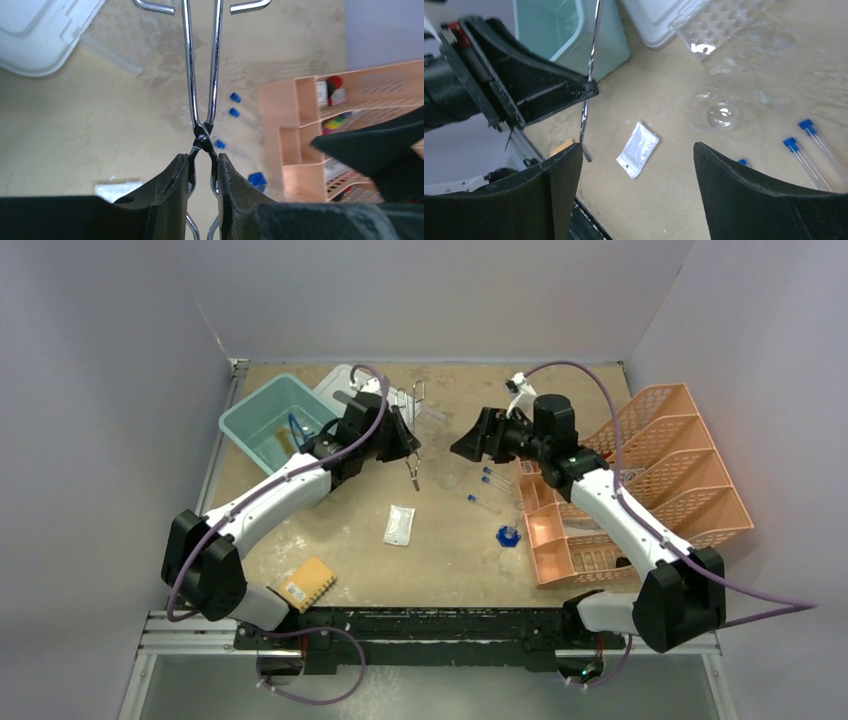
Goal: Organize the chemistry lab equipment
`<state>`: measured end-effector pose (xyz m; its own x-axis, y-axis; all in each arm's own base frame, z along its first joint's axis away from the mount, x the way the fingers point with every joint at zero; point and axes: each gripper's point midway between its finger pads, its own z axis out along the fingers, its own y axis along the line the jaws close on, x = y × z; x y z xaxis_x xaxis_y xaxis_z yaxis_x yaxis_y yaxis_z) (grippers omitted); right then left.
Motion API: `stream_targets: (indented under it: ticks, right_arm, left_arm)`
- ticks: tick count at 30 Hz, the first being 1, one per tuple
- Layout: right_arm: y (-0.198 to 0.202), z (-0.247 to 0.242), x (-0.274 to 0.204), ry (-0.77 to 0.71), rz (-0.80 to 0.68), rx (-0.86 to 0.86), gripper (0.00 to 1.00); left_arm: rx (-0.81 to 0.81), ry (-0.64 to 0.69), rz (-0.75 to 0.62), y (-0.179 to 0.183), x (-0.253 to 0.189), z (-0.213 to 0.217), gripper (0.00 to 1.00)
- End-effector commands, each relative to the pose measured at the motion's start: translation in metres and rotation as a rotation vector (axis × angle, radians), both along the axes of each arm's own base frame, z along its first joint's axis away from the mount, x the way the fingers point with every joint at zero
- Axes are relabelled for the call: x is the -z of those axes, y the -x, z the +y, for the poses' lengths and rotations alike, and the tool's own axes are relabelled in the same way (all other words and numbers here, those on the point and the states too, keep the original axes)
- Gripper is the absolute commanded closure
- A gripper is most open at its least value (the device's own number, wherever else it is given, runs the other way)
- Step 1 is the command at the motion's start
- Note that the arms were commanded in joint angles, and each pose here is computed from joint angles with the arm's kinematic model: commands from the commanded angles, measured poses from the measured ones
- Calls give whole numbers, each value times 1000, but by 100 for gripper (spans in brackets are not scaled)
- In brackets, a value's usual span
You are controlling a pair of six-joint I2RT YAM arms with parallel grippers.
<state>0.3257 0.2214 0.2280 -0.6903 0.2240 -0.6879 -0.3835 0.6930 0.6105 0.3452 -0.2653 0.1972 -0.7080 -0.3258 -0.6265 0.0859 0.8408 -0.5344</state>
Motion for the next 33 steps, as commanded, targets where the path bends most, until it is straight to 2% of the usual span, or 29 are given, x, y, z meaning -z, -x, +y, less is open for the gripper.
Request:
stream_targets:
  ticks: [1, 7, 12, 22, 24, 25, 26, 28, 30, 33]
  right_arm:
    - [12, 43, -34, -82, -130, -217, 16]
    - [6, 78, -41, -75, -155, -258, 17]
    - [2, 87, -42, -94, -159, -272, 25]
    - [2, 103, -47, -137, -170, -357, 77]
    - [1, 104, -50, -145, -173, -365, 90]
    - [1, 105, -51, -150, -176, -370, 96]
    - [2, 106, -54, -158, -181, -377, 100]
    - [5, 108, -59, -177, -187, -403, 100]
    - [15, 112, -65, -213, -181, -456, 100]
    - [20, 112, -71, -242, -209, -484, 100]
  left_arm:
    - [-23, 246, -165, -21, -89, -26, 100]
    - [-59, 322, -176, -26, -116, -28, 100]
    - [-79, 329, -167, -26, -120, -26, 100]
    - [-99, 328, -171, -29, -124, -19, 100]
    - [-95, 336, -165, -31, -124, -17, 100]
    - [-88, 345, -164, -31, -124, -17, 95]
    - [-84, 354, -167, -31, -125, -17, 85]
    - [-67, 382, -185, -29, -129, -17, 71]
    - [-61, 416, -206, -29, -134, -16, 64]
    - [-32, 452, -234, -28, -144, -17, 62]
